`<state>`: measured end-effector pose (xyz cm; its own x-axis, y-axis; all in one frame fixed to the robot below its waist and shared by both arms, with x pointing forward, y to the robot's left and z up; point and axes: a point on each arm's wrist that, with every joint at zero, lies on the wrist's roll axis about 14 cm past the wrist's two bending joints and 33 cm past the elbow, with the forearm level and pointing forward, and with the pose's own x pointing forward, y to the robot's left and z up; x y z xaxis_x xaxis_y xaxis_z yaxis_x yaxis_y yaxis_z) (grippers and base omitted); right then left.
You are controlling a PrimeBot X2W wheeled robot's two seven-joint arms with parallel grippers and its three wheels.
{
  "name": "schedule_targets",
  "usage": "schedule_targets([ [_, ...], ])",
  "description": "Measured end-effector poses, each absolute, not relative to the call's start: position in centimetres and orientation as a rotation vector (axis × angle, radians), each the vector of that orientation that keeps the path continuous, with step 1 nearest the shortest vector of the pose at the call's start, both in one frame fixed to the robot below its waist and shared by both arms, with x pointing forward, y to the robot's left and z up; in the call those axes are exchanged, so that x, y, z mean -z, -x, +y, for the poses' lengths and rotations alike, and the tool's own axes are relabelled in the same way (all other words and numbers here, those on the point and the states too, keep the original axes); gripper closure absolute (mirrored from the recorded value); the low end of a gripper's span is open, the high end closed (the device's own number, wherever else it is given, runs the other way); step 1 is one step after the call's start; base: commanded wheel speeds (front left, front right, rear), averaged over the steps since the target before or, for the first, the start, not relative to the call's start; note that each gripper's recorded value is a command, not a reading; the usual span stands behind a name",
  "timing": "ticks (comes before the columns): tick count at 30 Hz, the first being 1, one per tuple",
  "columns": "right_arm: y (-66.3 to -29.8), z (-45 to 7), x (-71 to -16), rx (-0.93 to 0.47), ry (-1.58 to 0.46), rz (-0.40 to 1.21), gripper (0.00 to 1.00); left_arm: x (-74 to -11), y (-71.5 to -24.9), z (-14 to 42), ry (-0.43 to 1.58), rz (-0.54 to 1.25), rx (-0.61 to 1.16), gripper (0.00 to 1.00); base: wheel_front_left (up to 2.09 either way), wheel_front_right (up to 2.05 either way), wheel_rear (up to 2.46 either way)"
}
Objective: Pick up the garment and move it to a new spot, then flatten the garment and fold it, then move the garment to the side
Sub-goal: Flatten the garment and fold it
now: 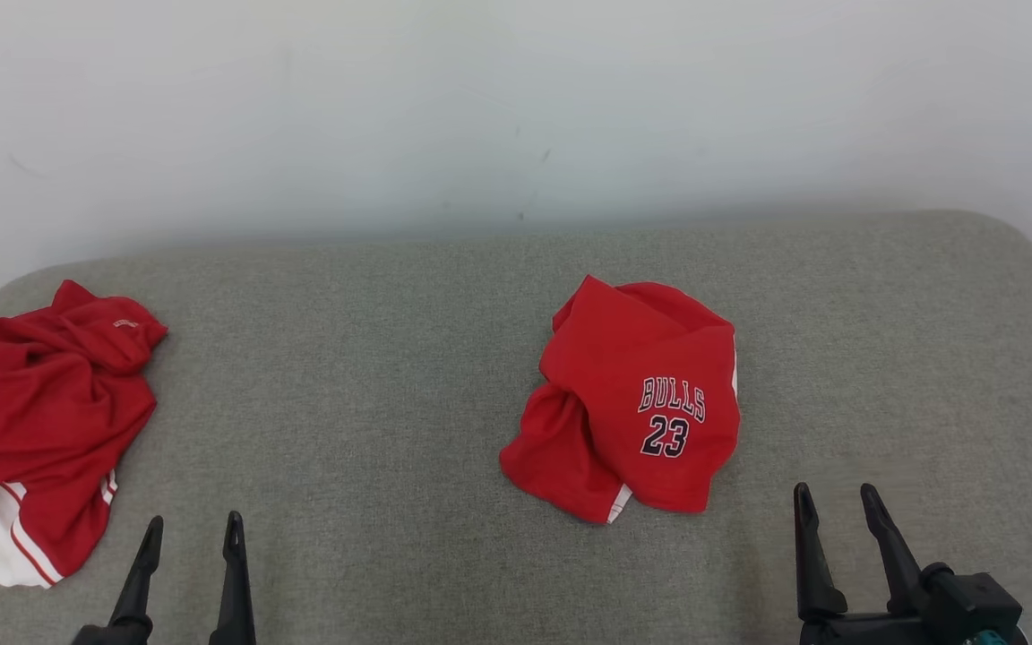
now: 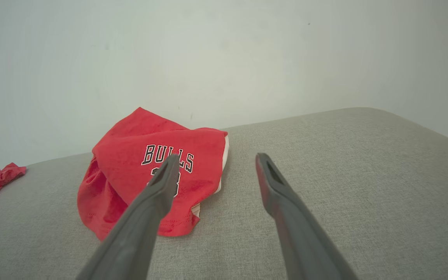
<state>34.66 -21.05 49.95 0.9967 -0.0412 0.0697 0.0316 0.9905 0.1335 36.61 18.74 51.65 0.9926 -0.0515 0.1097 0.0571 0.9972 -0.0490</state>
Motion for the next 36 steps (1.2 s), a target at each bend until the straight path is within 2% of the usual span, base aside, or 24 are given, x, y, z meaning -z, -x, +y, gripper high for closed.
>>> schedule_targets([
  [9,-37.2,-19.6,-51.1,-0.042,-0.093,-0.078,0.00,-51.4,-36.5,18.8,0.062,-0.103,0.044,0.00,0.00,0.00,0.00],
  [14,-39.3,-18.9,-50.3,-0.080,-0.073,-0.027,0.00,-51.0,-36.6,18.7,0.069,-0.092,0.039,0.00,0.00,0.00,0.00],
  [21,-41.5,-18.5,-46.7,-0.099,-0.072,0.098,0.00,-50.5,-37.0,19.1,0.073,-0.076,0.023,0.00,0.00,0.00,0.00],
  [35,-42.7,-16.3,-40.0,-0.116,-0.132,0.304,0.00,-49.7,-37.2,20.6,0.063,-0.051,-0.019,0.00,0.00,0.00,0.00],
  [36,-42.8,-15.9,-39.7,-0.120,-0.138,0.315,0.61,-49.7,-37.2,20.6,0.062,-0.050,-0.018,0.00,0.00,0.00,0.00],
])
